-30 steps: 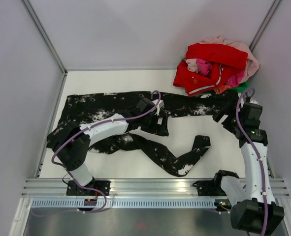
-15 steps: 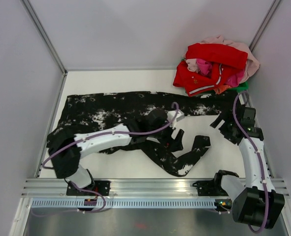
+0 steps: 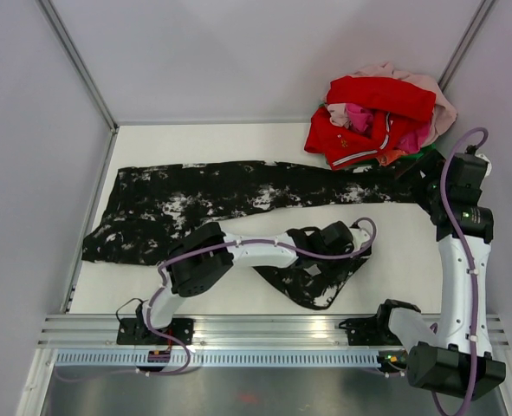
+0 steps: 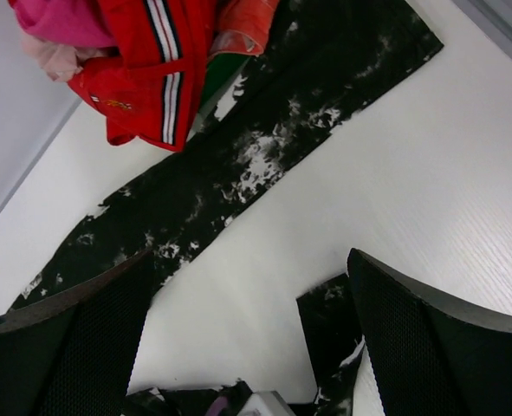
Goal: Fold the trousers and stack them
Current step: Flatten the trousers out
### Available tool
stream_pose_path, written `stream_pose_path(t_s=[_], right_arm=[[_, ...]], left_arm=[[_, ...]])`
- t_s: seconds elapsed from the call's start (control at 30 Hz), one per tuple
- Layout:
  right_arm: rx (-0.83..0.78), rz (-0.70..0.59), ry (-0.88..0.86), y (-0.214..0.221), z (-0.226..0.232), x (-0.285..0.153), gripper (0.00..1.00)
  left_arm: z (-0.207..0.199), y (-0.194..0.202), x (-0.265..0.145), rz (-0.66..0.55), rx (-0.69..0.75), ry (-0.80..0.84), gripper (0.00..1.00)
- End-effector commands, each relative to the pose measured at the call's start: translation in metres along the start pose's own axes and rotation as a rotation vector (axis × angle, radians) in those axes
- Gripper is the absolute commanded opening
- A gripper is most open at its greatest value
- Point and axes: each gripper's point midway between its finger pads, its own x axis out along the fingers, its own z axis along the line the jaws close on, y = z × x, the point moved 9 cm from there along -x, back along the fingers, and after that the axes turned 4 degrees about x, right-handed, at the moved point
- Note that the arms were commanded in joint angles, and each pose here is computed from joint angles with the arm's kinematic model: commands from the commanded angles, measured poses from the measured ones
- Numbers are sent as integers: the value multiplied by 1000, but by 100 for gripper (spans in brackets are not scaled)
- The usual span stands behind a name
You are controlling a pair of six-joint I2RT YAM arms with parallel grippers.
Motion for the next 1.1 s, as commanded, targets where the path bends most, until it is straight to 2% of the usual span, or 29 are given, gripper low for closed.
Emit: stream_pose_path(t_s=[0.0,0.03,0.1,0.13,0.17,0.2,0.23,0.3,0.33,0.4,0.43,0.47,0.53,0.57,0.7,0.77,0.83,0.87,1.0,1.07], right_arm=[[14,26,52,10,-9,0,98],[16,25,41,11,-9,-1,98],[9,45,4,13,-7,-3,98],[-1,43,-11,14,-6,-4,98],[-12,49,-24,15,-7,-4,98],[-23,55,-41,16,-6,-4,98],[-26,58,-52,18,-7,-4,98],[-32,83,-64,25,-10,1,98],[-37,104,-66,30,-13,4,98],[-41,126,-88,35,-14,7,98],[-44,130,-94,36,-14,7,98],[-64,144,-110,40,-16,9,98],[-87,157,-110,44,-20,10,98],[-117,175,-111,50,-25,14,98],[-136,301,-126,78,-38,33,96],[-135,348,-113,93,-46,46,91],[-154,407,-114,109,-45,55,86],[-177,418,-136,118,-42,60,85],[-230,468,-133,144,-31,80,83],[-280,457,-125,152,-21,86,82]], left_arm=[[7,-28,-15,-108,-16,-53,2],[10,-33,-23,-132,-54,-32,2],[23,-40,-62,-189,-132,122,2],[28,-42,-78,-229,-253,189,2],[39,-28,-84,-336,-302,280,2],[60,-32,-112,-425,-434,363,2],[72,-27,-116,-473,-456,372,2],[98,-12,-109,-421,-526,301,4],[106,-4,-96,-318,-529,248,19],[112,4,-82,-252,-513,147,41],[116,10,-76,-226,-524,103,72],[125,15,-74,-193,-563,-19,84],[133,11,-77,-189,-571,-132,95],[138,15,-81,-172,-583,-205,95],[134,4,-110,-176,-522,-272,95],[130,-3,-132,-199,-515,-330,96],[126,1,-150,-172,-524,-375,96],[122,-4,-167,-205,-521,-405,99],[113,3,-208,-231,-537,-516,100],[114,15,-225,-198,-558,-618,100]])
